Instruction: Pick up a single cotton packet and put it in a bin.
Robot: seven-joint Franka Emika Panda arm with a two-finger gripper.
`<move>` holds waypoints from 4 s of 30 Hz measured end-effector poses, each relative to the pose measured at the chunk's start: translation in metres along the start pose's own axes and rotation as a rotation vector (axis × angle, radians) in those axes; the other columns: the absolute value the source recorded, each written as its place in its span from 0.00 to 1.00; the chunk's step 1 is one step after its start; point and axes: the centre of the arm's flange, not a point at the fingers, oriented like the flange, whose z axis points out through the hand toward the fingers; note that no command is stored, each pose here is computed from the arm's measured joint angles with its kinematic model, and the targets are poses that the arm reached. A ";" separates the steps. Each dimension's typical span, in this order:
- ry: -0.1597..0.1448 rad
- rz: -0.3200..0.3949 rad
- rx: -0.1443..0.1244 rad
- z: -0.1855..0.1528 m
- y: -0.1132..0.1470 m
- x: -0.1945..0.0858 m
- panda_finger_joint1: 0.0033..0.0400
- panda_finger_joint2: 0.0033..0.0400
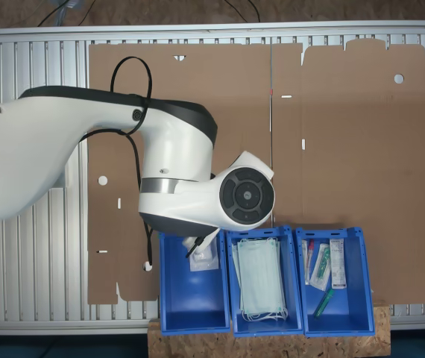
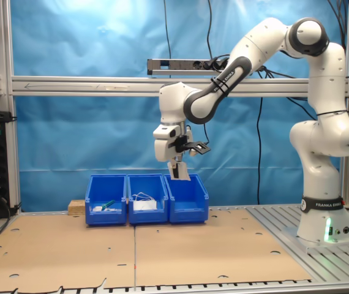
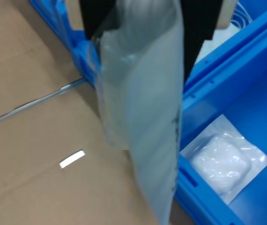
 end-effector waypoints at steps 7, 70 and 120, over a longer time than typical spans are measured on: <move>-0.021 0.039 0.004 -0.003 -0.017 -0.033 0.06 0.06; -0.046 0.196 0.039 0.019 -0.061 -0.117 0.06 0.06; -0.047 0.196 0.039 0.019 -0.061 -0.117 0.93 0.93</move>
